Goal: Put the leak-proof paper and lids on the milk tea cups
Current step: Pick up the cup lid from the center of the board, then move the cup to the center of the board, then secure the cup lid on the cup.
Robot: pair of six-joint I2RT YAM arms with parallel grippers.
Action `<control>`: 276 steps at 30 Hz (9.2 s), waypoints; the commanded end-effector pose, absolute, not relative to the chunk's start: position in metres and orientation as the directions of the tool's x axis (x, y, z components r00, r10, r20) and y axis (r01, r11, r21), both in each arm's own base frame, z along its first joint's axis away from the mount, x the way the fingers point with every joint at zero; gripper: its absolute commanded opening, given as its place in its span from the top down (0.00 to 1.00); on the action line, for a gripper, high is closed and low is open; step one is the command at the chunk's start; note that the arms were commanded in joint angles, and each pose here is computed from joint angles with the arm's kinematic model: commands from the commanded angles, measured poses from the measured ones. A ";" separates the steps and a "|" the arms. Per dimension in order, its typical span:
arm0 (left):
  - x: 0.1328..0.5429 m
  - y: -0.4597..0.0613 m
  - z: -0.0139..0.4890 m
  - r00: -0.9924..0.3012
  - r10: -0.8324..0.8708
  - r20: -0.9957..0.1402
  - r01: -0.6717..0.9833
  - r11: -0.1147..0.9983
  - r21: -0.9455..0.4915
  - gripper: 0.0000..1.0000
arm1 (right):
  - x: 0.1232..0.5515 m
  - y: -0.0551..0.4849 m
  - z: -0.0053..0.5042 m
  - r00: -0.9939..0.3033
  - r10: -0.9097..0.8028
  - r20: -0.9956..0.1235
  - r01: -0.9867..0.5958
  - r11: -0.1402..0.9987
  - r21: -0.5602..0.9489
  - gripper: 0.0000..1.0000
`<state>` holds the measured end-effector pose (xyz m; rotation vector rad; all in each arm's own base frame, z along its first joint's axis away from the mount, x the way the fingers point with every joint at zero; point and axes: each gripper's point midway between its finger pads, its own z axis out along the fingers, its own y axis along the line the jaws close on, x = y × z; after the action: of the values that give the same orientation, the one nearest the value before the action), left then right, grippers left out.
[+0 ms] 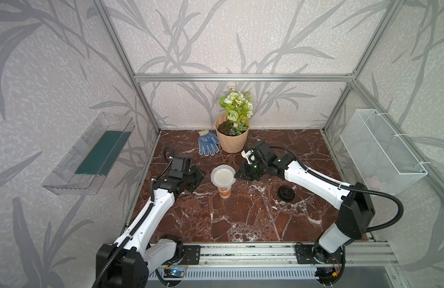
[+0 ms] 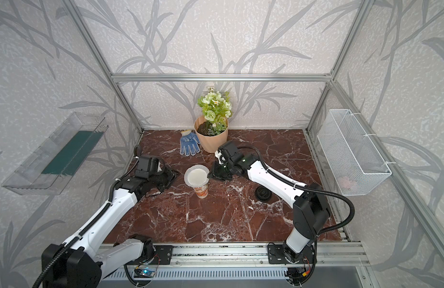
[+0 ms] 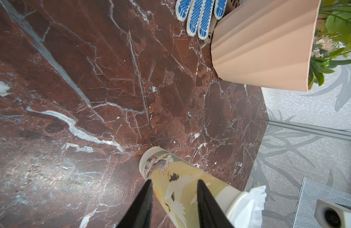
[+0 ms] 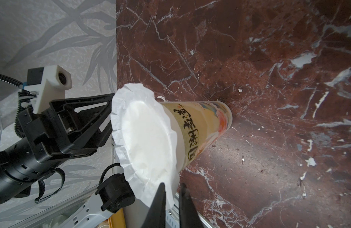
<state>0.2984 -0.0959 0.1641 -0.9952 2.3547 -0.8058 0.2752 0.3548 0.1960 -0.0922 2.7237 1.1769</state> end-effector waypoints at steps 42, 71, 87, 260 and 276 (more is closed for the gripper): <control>0.284 -0.068 0.159 -0.567 -0.778 -0.270 -0.532 0.596 -0.601 0.60 | 0.261 0.103 0.054 -0.824 0.566 -0.038 0.565 0.825 0.033 0.08; 0.289 -0.067 0.159 -0.562 -0.778 -0.281 -0.532 0.600 -0.597 0.61 | 0.268 0.088 0.018 -0.787 0.616 -0.015 0.616 0.787 -0.002 0.16; 0.288 -0.066 0.160 -0.558 -0.780 -0.282 -0.534 0.598 -0.597 0.61 | 0.269 0.088 0.012 -0.788 0.616 -0.009 0.616 0.788 0.020 0.21; 0.287 -0.152 0.061 -0.770 -0.636 -0.048 -0.505 0.654 -0.563 0.67 | 0.218 0.321 0.192 -0.818 -0.570 0.073 -0.570 0.821 0.020 0.36; 0.287 -0.151 0.060 -0.771 -0.635 -0.046 -0.504 0.654 -0.565 0.67 | 0.219 0.326 0.187 -0.822 -0.565 0.070 -0.564 0.825 0.031 0.35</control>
<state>0.2920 -0.1575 0.0615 -0.8997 2.6332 -0.8187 0.2434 0.3513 0.1946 -0.9100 2.9417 0.1508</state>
